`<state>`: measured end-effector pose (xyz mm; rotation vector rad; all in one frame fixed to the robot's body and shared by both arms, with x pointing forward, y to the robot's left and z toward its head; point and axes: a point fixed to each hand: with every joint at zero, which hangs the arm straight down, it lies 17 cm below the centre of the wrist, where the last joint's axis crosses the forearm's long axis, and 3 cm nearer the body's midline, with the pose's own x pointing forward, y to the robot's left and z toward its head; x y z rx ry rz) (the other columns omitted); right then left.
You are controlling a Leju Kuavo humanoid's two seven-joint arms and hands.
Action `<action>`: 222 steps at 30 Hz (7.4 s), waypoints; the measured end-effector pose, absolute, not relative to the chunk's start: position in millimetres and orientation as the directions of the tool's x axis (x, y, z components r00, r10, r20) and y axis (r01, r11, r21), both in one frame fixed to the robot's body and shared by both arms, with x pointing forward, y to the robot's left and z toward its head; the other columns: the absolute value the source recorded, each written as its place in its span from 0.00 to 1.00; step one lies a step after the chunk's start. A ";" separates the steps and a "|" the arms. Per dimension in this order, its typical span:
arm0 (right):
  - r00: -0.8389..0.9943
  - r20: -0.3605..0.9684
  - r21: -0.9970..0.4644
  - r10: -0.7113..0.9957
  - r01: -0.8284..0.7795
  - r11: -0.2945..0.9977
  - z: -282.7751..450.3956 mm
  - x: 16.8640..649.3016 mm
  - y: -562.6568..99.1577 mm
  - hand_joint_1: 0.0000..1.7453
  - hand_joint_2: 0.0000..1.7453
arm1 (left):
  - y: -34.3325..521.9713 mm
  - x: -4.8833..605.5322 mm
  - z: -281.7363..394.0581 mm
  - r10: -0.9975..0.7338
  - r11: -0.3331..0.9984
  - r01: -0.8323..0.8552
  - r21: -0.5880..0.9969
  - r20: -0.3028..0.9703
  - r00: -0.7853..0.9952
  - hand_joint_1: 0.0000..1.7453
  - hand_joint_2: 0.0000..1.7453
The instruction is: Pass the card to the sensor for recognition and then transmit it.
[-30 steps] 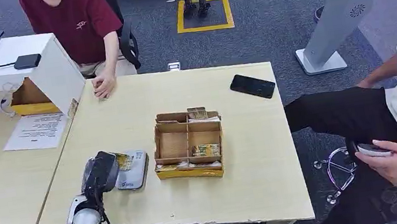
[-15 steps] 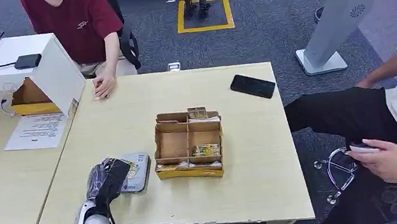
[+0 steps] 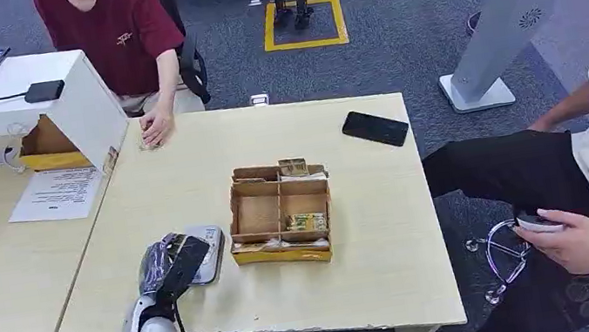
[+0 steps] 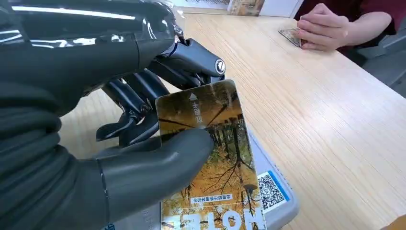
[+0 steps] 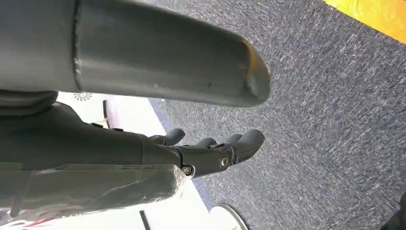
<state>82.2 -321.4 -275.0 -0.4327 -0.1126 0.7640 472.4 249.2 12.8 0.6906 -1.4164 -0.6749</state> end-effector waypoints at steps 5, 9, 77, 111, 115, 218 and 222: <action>0.721 -0.056 -0.419 0.691 -0.645 0.639 -275.0 82.4 -321.4 0.00 0.00 | 246.8 472.3 12.5 -0.768 0.640 0.010 0.768 0.639 0.043 1.00 1.00; 0.716 -0.056 -0.419 0.696 -0.649 0.634 -275.0 82.8 -321.3 0.00 0.00 | 246.9 472.7 15.5 -0.753 0.657 -0.004 0.754 0.657 0.032 1.00 1.00; 0.578 -0.052 -0.430 0.815 -0.749 0.504 -272.7 103.8 -315.2 0.00 0.00 | 341.3 467.6 305.7 -0.996 0.082 -0.794 0.603 0.023 -0.085 1.00 1.00; 0.575 -0.067 -0.429 0.815 -0.754 0.497 -272.4 103.4 -317.1 0.00 0.00 | 378.0 489.8 297.0 -0.984 0.116 -0.781 0.613 0.179 -0.005 0.00 1.00; 0.588 -0.066 -0.429 0.806 -0.746 0.509 -272.4 102.8 -317.5 0.00 0.00 | 381.4 498.7 274.7 -0.958 0.208 -0.763 0.612 0.285 -0.033 0.00 1.00; 0.704 -0.070 -0.436 0.706 -0.658 0.614 -273.4 87.8 -326.0 0.00 0.00 | 80.0 414.5 126.4 -0.852 0.256 -0.337 0.906 0.046 -0.521 0.00 1.00; 0.704 -0.067 -0.436 0.707 -0.658 0.614 -273.4 88.3 -325.7 0.00 0.00 | 82.1 416.8 124.2 -0.856 0.251 -0.336 0.908 0.046 -0.515 0.00 1.00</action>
